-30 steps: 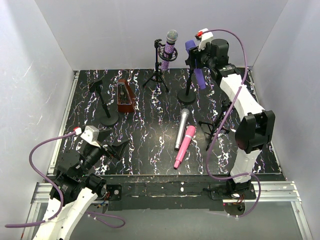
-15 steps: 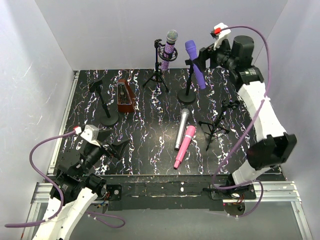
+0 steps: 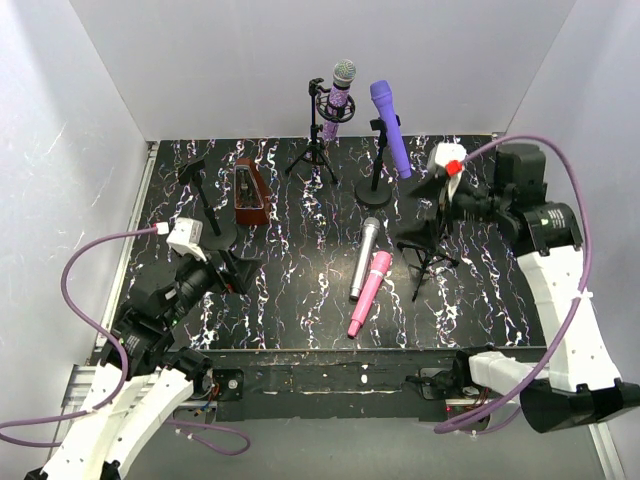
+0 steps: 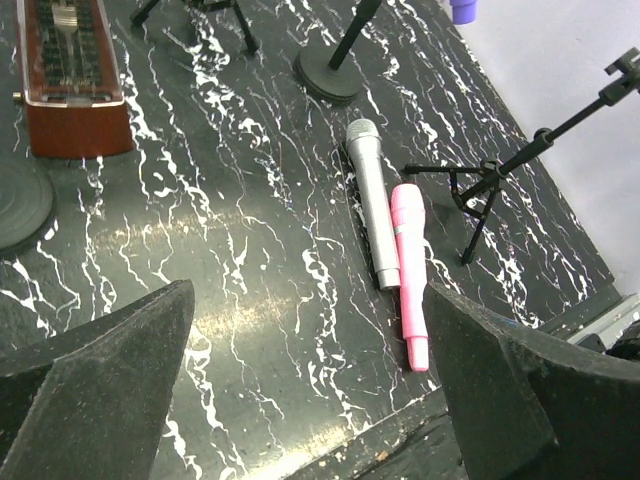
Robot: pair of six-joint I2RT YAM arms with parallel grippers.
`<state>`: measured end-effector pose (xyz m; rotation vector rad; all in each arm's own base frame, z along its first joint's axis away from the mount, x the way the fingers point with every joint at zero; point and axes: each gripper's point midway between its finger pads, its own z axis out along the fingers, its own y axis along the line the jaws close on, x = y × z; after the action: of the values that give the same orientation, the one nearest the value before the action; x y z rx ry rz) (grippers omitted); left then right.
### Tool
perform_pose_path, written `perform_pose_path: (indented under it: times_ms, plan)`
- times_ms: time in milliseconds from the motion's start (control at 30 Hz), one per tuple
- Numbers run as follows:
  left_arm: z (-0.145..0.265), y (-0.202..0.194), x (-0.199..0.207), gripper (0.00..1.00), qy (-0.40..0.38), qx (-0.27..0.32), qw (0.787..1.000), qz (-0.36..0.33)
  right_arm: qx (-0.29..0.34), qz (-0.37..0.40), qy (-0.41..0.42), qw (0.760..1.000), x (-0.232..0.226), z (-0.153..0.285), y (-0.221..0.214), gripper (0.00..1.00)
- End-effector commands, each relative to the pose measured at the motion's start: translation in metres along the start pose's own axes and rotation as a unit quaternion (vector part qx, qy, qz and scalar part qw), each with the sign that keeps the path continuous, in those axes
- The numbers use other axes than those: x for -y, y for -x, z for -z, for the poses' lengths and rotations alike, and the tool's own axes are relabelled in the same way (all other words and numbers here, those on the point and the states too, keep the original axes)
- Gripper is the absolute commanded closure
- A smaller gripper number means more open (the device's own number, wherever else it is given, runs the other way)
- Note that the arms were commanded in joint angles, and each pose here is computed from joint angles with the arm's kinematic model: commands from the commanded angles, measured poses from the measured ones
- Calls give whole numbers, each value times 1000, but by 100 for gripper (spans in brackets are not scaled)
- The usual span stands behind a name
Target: Attach the microphones to the stand
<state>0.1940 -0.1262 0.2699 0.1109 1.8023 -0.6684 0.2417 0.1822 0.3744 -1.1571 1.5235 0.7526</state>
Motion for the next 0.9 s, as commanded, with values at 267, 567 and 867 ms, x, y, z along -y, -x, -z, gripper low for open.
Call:
perform_pose_path:
  times_ms: [267, 567, 867]
  plan:
    - [8, 25, -8, 2, 61, 6, 997, 46, -7, -52, 144, 988, -106, 16, -77, 2]
    - [17, 48, -15, 2, 100, -5, 995, -8, 6, -92, 143, 985, -109, 4, -117, 2]
    - [8, 97, -25, 2, 177, -42, 980, -80, 16, -104, 160, 981, -115, -2, -135, 2]
